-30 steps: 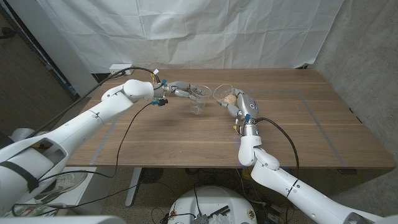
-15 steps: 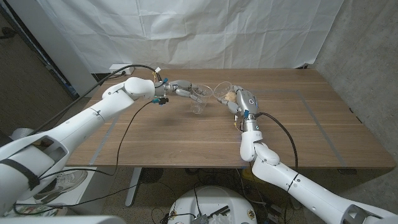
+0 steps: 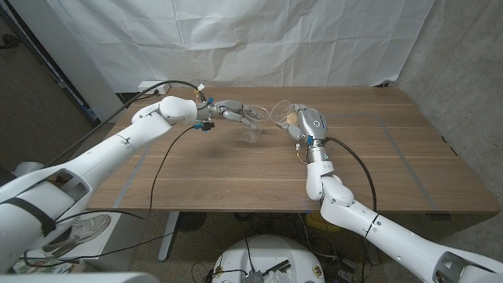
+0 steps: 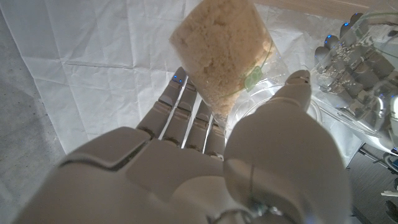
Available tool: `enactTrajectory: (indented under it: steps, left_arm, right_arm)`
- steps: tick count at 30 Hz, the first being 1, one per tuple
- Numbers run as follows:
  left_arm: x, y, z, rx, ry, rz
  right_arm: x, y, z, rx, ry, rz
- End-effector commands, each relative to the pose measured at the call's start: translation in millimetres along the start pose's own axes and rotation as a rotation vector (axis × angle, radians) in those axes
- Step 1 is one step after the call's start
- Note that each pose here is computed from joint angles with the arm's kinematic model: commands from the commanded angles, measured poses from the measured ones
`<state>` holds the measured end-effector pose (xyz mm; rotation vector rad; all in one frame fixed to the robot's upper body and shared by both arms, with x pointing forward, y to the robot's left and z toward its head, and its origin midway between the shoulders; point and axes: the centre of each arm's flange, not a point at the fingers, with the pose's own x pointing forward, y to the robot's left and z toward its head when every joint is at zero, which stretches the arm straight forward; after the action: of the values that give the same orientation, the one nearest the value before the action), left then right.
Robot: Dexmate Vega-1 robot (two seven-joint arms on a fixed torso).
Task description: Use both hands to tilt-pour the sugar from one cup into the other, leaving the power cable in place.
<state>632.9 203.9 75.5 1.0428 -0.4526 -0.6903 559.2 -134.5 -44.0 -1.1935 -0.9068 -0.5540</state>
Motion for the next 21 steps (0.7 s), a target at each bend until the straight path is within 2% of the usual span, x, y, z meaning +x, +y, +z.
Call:
enactTrajectory:
  steps: [1,2,5,6,12,21]
  left_arm:
    - [8.2,1.4,0.1,0.006,0.003,-0.021]
    - [8.4,1.0,-0.4,0.004,0.003,-0.021]
    - [7.0,0.4,-2.2,0.001,0.003,-0.015]
    - [6.4,0.4,-2.5,-0.003,0.001,-0.01]
    - [6.0,0.7,-3.4,-0.007,-0.001,-0.003]
    - [17.0,2.6,2.3,0.0,-0.023,-0.002]
  right_arm:
    - [9.0,-4.4,-3.6,0.035,0.009,0.007]
    - [8.1,-3.7,-2.0,-0.004,0.002,-0.004]
    - [7.9,-1.4,-3.2,0.04,0.008,0.021]
    - [7.3,-0.5,-2.0,0.016,0.007,0.008]
    - [10.1,-5.4,6.1,-0.024,-0.037,-0.004]
    - [12.3,-11.4,12.2,-0.057,-0.077,-0.004]
